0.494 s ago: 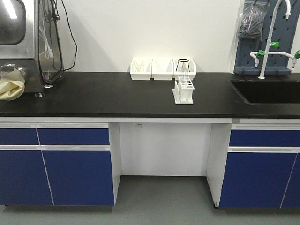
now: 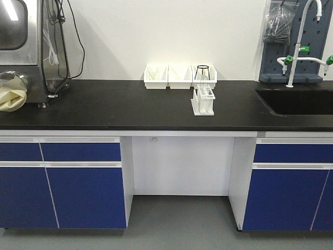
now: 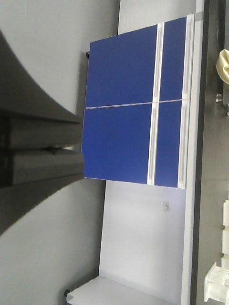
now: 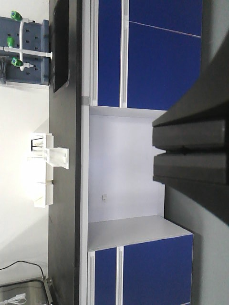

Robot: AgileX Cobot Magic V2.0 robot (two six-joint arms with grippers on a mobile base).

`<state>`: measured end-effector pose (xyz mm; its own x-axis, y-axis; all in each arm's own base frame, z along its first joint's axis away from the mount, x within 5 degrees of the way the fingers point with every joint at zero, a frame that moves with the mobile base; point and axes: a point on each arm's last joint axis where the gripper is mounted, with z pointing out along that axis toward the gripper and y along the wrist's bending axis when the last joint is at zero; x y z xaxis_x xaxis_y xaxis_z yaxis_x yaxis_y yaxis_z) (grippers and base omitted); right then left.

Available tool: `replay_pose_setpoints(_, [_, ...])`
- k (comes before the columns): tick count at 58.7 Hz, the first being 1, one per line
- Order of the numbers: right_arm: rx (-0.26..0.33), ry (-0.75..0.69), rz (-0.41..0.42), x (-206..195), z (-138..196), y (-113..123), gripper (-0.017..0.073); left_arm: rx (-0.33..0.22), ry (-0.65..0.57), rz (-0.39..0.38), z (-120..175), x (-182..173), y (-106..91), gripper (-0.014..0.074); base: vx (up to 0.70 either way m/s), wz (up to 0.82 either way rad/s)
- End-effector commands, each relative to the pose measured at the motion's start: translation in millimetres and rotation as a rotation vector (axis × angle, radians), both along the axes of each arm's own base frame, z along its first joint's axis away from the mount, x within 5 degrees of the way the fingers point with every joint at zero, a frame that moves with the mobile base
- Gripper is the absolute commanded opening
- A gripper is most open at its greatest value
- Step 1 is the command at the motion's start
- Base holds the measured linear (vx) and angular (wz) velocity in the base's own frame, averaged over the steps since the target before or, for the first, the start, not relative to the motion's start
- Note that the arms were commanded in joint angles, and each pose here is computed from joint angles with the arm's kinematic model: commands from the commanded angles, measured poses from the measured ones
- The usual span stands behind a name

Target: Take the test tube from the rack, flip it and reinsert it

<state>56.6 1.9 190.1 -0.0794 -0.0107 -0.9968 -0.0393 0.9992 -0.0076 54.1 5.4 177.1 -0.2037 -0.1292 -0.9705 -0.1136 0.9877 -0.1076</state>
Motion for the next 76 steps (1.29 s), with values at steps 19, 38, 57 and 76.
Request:
replay_pose_setpoints(19, [-0.001, -0.092, -0.002, -0.5, 7.9, 0.0, -0.0012, 0.003, -0.099, -0.011, 8.5, 0.7, -0.8, -0.0006, 0.02, -0.03])
replay_pose_setpoints(38, [-0.001, -0.092, -0.002, -0.5, 7.9, 0.0, -0.0012, 0.003, -0.099, -0.011, 8.5, 0.7, -0.8, -0.0006, 0.07, -0.02])
replay_pose_setpoints(57, [-0.001, -0.092, -0.002, -0.5, 7.9, 0.0, -0.0012, 0.003, -0.099, -0.011, 8.5, 0.7, -0.8, -0.0006, 0.13, 0.07])
replay_pose_setpoints(76, [-0.001, -0.092, -0.002, -0.5, 7.9, 0.0, -0.0012, 0.003, -0.099, -0.011, 8.5, 0.7, -0.8, -0.0006, 0.15, 0.09])
